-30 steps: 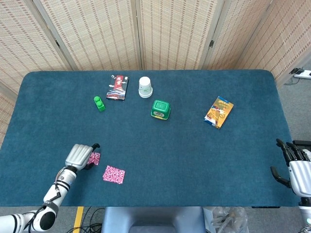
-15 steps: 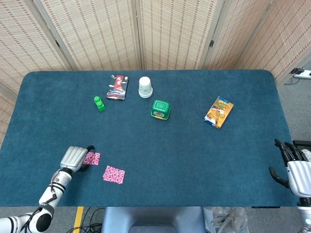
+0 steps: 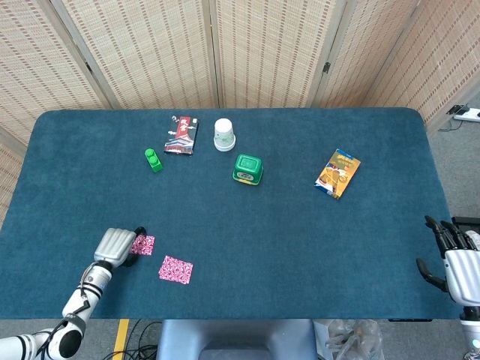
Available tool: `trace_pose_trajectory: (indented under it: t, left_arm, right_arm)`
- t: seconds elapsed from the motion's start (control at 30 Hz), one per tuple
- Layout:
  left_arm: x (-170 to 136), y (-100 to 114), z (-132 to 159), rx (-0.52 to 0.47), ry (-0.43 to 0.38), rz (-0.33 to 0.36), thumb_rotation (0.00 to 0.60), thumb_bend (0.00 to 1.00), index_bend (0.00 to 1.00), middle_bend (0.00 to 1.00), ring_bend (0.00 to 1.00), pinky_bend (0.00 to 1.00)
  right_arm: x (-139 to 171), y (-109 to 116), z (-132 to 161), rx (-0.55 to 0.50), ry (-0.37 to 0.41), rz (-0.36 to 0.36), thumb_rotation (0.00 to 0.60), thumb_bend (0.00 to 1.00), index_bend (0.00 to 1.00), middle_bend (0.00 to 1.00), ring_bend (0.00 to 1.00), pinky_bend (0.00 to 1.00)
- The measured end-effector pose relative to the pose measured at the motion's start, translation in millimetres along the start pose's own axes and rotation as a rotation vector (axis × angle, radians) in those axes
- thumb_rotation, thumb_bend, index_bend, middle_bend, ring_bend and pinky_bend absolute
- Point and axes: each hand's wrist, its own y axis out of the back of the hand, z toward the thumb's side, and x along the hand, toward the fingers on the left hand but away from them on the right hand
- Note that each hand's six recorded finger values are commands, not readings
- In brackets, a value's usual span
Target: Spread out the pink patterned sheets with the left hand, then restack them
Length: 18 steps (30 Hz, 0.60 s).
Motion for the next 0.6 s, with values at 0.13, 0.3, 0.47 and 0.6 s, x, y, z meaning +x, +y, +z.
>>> trace_pose_trajectory:
  t: [0.13, 0.3, 0.47, 0.6]
  left_arm:
    - [1.3, -1.0, -1.1, -0.003, 0.004, 0.003, 0.6, 0.32, 0.3, 0.97, 0.93, 1.0]
    - [1.4, -2.5, -0.9, -0.008, 0.003, 0.003, 0.6, 0.32, 0.33, 0.97, 0.93, 1.0]
    - [1.6, -3.1, 0.3, -0.009, -0.002, 0.01, 0.6, 0.32, 0.39, 0.97, 0.93, 1.0]
    - [2.2, -3.2, 1.2, -0.014, -0.005, 0.016, 0.6, 0.32, 0.41, 0.98, 0.93, 1.0]
  right_arm:
    - [0.5, 0.4, -0.5, 0.001, -0.002, -0.001, 0.6, 0.39, 0.06, 0.24, 0.13, 0.19]
    - [1.1, -0.7, 0.3, 0.001, -0.001, 0.002, 0.6, 0.39, 0.06, 0.24, 0.13, 0.19]
    - [1.5, -0.7, 0.6, 0.002, -0.002, 0.002, 0.6, 0.39, 0.06, 0.24, 0.13, 0.19]
    - [1.8, -0.4, 1.0, 0.004, -0.001, 0.001, 0.6, 0.39, 0.06, 0.24, 0.13, 0.19]
